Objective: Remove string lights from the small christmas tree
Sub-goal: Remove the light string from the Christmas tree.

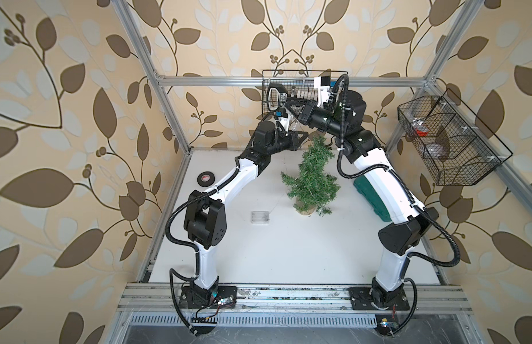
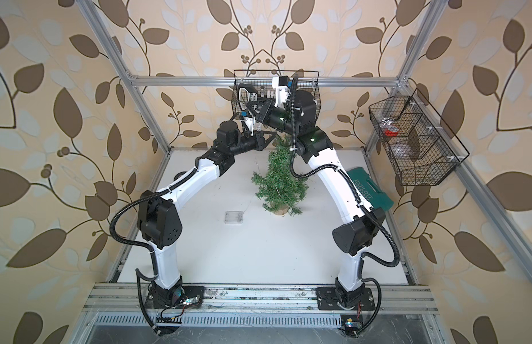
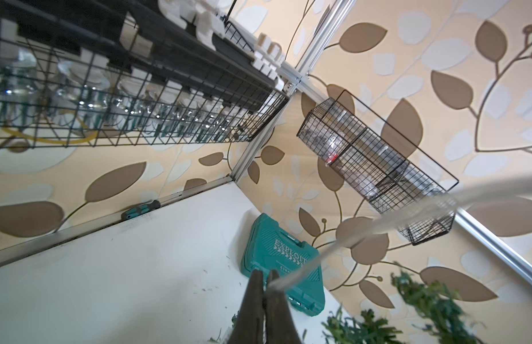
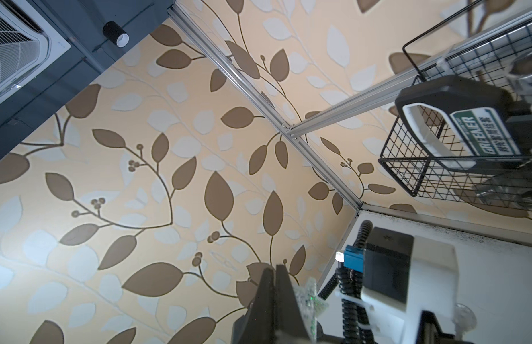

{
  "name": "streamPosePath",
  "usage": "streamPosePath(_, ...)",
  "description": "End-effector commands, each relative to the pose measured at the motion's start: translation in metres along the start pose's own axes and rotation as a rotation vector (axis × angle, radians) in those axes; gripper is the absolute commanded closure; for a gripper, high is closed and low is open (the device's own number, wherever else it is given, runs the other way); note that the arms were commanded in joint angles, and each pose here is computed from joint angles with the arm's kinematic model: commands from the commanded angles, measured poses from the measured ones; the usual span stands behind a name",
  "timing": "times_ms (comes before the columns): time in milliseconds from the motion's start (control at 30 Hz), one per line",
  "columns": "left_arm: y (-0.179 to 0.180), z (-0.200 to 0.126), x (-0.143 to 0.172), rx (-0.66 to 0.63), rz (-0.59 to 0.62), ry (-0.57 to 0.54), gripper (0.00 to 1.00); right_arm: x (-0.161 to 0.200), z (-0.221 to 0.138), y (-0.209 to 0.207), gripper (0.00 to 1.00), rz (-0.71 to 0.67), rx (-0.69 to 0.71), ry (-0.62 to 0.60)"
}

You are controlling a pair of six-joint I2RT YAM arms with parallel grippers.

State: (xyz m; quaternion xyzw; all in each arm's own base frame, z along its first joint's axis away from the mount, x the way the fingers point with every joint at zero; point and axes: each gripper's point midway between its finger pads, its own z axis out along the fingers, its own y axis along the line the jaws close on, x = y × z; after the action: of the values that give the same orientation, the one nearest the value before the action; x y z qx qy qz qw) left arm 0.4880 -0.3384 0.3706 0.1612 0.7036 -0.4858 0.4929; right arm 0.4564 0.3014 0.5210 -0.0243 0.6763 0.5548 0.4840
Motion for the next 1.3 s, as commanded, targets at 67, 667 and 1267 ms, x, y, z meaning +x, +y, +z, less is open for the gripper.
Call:
streamPosePath(67,-0.037,-0.035,-0.032,-0.001,0.114,-0.052,1.00,-0.029,-0.017,0.005,0.96,-0.017,-0.014,-0.075)
streamPosePath(667,-0.070,-0.066,-0.008,0.054,0.077,0.063,1.00,-0.038,0.001,-0.025,0.95,0.085,-0.018,-0.056)
streamPosePath(1267,-0.082,-0.066,-0.002,0.048,0.103,0.114,1.00,-0.037,-0.001,-0.039,0.97,0.123,0.079,-0.115)
